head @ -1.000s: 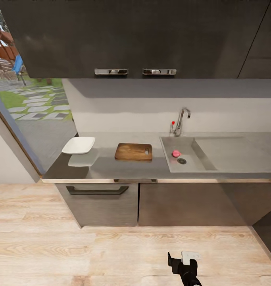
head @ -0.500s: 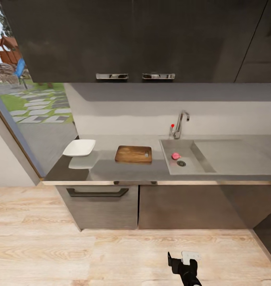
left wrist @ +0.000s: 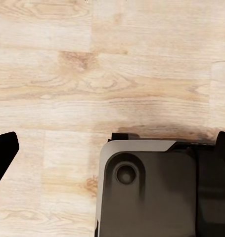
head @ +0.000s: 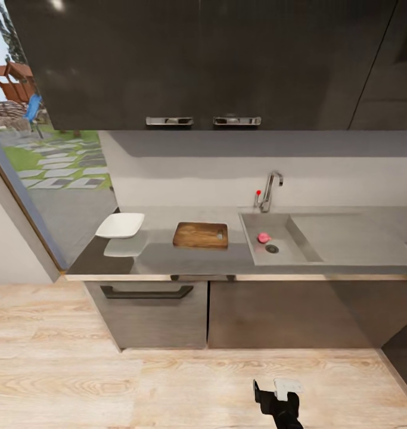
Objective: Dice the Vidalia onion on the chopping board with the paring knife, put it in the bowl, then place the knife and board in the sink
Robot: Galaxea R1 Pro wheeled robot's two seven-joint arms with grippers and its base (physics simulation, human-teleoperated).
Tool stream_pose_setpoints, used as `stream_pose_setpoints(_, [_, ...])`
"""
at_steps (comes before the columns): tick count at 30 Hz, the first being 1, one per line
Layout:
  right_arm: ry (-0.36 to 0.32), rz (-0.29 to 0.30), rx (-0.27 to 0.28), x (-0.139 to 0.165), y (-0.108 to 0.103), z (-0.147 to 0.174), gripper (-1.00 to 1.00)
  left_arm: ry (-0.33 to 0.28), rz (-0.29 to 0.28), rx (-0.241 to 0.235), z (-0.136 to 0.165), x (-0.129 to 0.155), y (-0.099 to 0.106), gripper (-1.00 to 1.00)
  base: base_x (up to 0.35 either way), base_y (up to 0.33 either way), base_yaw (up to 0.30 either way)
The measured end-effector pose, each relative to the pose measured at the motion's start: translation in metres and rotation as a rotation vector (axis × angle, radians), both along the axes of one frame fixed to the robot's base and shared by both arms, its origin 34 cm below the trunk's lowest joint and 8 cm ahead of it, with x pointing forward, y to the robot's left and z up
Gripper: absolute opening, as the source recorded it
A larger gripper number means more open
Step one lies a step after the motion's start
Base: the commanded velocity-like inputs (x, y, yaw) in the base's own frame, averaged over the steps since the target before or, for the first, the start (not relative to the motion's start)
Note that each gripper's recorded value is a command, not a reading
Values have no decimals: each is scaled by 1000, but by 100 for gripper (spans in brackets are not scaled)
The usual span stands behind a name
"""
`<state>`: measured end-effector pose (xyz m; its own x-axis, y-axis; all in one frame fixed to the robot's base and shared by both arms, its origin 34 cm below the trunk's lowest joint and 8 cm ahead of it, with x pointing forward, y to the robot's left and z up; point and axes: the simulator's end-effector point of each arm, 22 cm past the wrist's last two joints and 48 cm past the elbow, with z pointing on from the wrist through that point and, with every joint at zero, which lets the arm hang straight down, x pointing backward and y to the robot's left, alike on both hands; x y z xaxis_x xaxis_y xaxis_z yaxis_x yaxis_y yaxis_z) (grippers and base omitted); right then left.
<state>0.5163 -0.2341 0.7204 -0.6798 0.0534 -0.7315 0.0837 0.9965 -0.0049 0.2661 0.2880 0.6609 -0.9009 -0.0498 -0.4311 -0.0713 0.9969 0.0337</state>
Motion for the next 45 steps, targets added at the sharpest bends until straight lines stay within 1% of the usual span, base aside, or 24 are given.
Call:
stream_pose_setpoints(1, [0, -3, -5, -2, -3, -1, 100, -2, 0, 0, 0, 1, 0, 100, 0, 0, 0])
stream_pose_setpoints(2, [-6, -16, -20, -9, -13, -5, 100, -3, 0, 0, 0, 1, 0, 100, 0, 0, 0])
stream_pose_setpoints(3, [-13, -21, -27, -12, -17, -6, 100, -4, 0, 0, 1, 1, 0, 100, 0, 0, 0])
stream_pose_setpoints(6, [-38, -46, -68, -32, -39, -12, 100, -9, 0, 0, 1, 3, 0, 100, 0, 0, 0])
stream_pose_setpoints(7, [-36, -48, -78, -40, -44, -15, 100, -11, 0, 0, 2, 4, 0, 100, 0, 0, 0])
stream_pose_setpoints(9, [-25, -44, -84, -51, -46, -20, 100, -14, 0, 0, 2, 5, 0, 100, 0, 0, 0])
stream_pose_setpoints(11, [-11, -36, -87, -60, -47, -24, 100, -17, 0, 0, 3, 6, 0, 100, 0, 0, 0])
stream_pose_setpoints(15, [-2, -23, -82, -66, -46, -27, 100, -23, 0, 0, 4, 8, 0, 100, 0, 0, 0])
stream_pose_setpoints(21, [11, 21, -49, -72, -34, -30, 100, -33, 0, 0, 5, 11, 0, 100, 0, 0, 0])
stream_pose_setpoints(27, [85, 69, -32, -102, -33, -45, 100, -40, 0, 0, 7, 14, 0, 100, 0, 0, 0])
stream_pose_setpoints(30, [103, 69, -34, -106, -34, -48, 100, -42, 0, 0, 7, 14, 0, 100, 0, 0, 0])
stream_pose_setpoints(35, [198, 70, -33, -123, -33, -61, 100, -42, 0, 0, 7, 14, 0, 100, 0, 0, 0])
stream_pose_setpoints(38, [222, 70, -33, -128, -33, -64, 100, -42, 0, 0, 7, 14, 0, 100, 0, 0, 0])
stream_pose_setpoints(45, [224, 74, -30, -128, -31, -64, 100, -42, 0, 0, 7, 14, 0, 100, 0, 0, 0])
